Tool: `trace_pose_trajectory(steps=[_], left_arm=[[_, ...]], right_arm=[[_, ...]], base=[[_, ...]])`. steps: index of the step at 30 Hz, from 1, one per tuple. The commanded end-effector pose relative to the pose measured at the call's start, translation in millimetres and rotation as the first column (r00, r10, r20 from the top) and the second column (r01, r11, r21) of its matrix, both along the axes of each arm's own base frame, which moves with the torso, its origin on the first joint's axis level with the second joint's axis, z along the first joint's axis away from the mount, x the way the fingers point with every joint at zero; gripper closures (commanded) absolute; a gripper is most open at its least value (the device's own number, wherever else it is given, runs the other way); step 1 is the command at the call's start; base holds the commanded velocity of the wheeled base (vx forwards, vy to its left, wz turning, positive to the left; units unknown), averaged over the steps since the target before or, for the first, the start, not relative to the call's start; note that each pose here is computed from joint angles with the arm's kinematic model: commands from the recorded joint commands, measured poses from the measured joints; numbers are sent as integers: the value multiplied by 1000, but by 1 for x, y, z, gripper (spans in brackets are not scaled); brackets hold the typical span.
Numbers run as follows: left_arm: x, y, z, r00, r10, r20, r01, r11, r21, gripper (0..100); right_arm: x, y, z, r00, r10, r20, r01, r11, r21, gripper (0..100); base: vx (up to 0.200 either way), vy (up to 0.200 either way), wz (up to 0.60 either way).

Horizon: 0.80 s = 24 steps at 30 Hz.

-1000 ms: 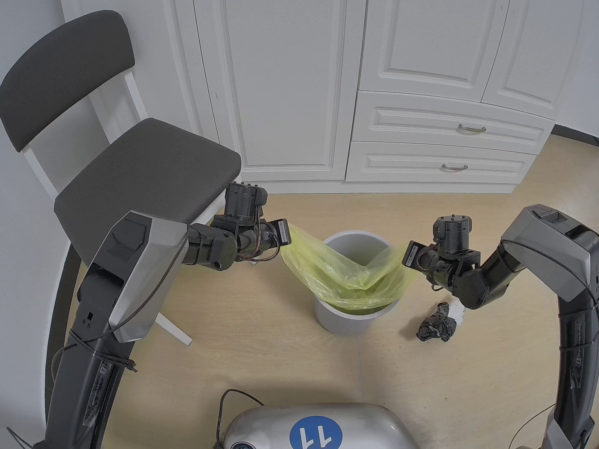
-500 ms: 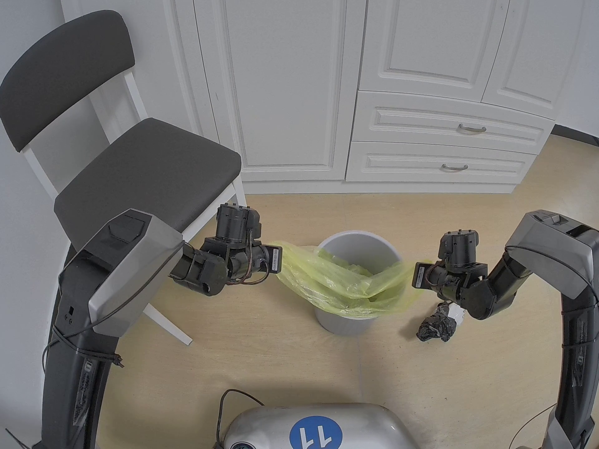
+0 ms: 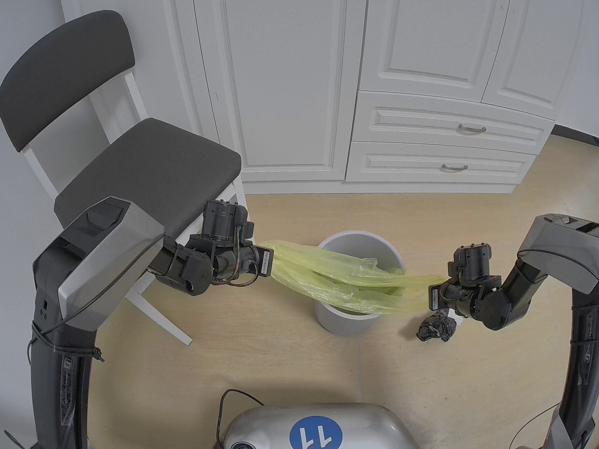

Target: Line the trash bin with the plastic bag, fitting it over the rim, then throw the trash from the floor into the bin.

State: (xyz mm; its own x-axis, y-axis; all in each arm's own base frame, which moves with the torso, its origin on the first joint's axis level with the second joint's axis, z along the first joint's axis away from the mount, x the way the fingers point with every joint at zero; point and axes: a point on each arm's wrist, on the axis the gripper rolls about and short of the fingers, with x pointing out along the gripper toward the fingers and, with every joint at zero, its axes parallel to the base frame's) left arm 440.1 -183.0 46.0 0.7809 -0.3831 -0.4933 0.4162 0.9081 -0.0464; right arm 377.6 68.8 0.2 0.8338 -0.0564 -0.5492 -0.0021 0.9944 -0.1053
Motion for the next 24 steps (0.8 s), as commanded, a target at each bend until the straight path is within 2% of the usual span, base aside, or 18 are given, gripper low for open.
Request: trace_pose_trajectory(steps=[1, 6, 10, 12, 13, 16, 18, 24], left_arm=[[-6, 3, 1, 999, -33, -21, 33, 999, -8, 100], [-11, 9, 8, 997, -73, -34, 72, 997, -36, 100], [-13, 8, 1, 994, -90, -56, 88, 996, -32, 100], [-13, 8, -4, 993, -101, -64, 100, 995, -15, 100], [-15, 10, -13, 989, -120, -90, 124, 992, 33, 100], [-20, 16, -18, 980, -166, -113, 176, 981, 87, 100], [-20, 16, -24, 973, -194, -126, 205, 976, 80, 100], [-17, 14, -46, 965, -200, -172, 216, 973, 83, 100]], right_arm=[[-9, 0, 2, 1000, 9, -14, -9, 1000, -12, 100], [-19, -4, 2, 999, 32, -43, -34, 998, -58, 100], [-32, -8, 1, 994, 71, -84, -80, 991, -106, 100], [-36, -8, -2, 991, 83, -103, -95, 988, -125, 100], [-41, -10, -5, 987, 100, -127, -119, 981, -151, 100], [-47, -11, -9, 979, 131, -158, -156, 975, -158, 100], [-48, -11, -12, 973, 154, -172, -181, 972, -153, 100], [-48, -9, -28, 963, 160, -218, -195, 969, -152, 100]], base=[[0, 0, 0], [0, 0, 0], [0, 0, 0], [0, 0, 0], [0, 0, 0], [0, 0, 0], [0, 0, 0], [0, 0, 0]])
